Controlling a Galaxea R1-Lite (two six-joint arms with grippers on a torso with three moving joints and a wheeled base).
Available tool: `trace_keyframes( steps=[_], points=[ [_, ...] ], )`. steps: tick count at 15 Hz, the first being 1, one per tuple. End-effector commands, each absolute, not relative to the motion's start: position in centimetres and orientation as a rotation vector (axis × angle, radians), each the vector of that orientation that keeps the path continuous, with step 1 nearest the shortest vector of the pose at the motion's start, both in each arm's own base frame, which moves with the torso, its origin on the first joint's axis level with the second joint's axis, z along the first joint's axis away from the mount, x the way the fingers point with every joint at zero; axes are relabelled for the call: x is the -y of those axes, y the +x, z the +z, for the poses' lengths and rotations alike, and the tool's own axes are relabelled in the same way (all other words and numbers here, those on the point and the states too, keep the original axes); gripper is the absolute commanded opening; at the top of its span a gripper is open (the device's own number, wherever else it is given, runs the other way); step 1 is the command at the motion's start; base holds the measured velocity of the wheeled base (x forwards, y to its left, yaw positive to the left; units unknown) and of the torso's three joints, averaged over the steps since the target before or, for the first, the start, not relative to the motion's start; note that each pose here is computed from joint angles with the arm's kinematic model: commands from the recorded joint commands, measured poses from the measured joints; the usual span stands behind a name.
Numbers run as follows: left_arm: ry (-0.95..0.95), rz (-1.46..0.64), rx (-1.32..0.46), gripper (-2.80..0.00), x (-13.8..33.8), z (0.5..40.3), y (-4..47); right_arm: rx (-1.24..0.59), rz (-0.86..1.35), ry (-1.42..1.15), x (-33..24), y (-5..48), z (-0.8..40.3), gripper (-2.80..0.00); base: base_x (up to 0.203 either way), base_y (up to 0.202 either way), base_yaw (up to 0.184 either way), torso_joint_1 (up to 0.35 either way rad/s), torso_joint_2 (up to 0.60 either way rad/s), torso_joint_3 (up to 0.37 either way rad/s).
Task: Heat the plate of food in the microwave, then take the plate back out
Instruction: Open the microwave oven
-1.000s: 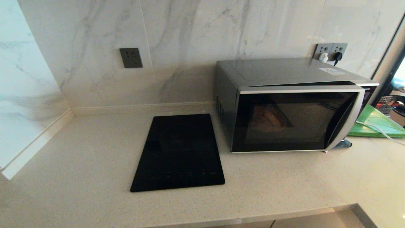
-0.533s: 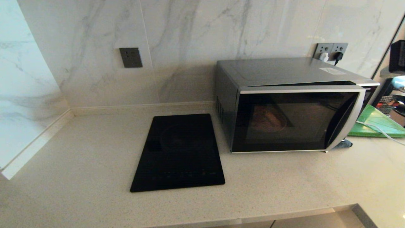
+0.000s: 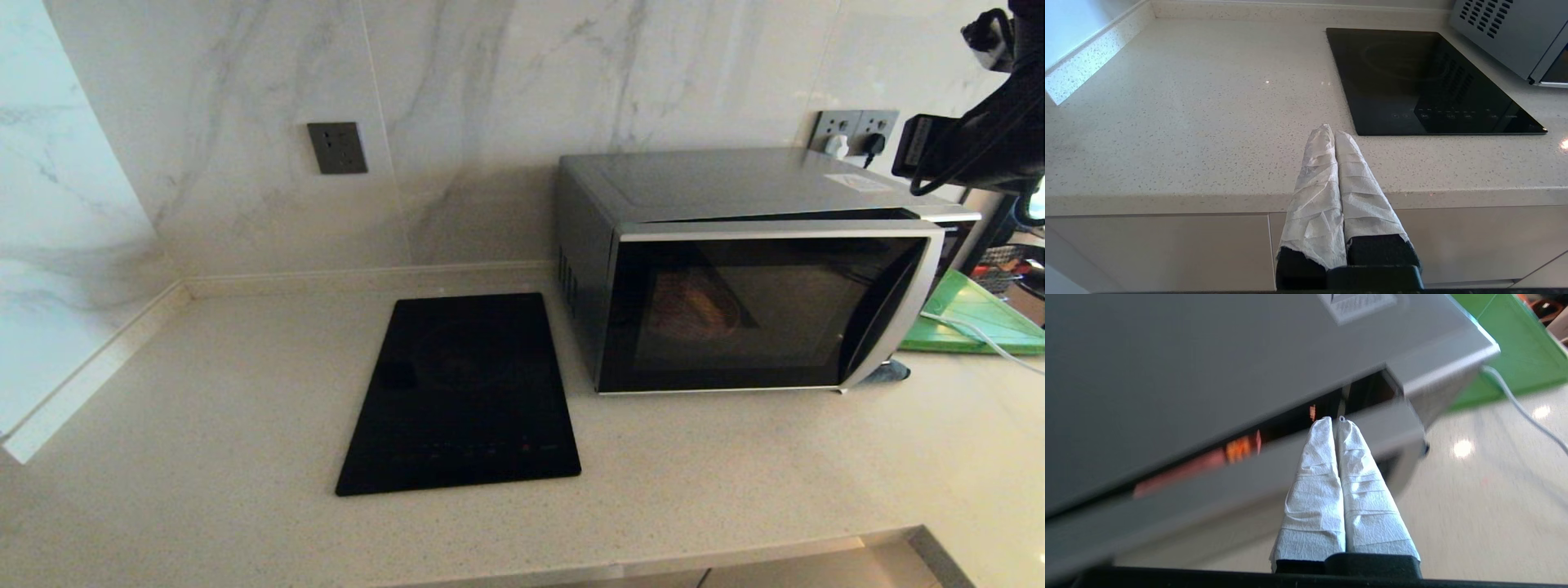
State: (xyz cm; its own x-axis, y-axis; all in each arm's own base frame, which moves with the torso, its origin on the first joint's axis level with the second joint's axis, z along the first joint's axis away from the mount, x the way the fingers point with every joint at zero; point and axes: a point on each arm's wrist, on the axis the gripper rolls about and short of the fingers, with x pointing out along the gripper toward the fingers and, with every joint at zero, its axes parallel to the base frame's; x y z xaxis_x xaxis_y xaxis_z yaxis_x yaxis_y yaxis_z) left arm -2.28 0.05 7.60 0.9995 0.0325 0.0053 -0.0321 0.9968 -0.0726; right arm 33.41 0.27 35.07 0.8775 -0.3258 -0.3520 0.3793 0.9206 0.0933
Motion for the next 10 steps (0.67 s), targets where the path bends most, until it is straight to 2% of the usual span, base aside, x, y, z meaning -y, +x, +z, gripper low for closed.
trace_keyframes(
  steps=[1, 10],
  points=[
    [-0.074, 0.034, 0.006, -2.80, -0.1, 7.6, -2.3, -0.380, -0.396, 0.151, 0.5, 36.2, 32.7, -2.80, 0.000, 0.000, 0.000, 0.000, 0.00, 0.000],
    [-0.074, 0.034, 0.006, -2.80, -0.1, 7.6, -2.3, -0.402, -0.424, 0.134, 1.5, 38.6, 30.5, -2.80, 0.000, 0.000, 0.000, 0.000, 0.00, 0.000]
  ],
)
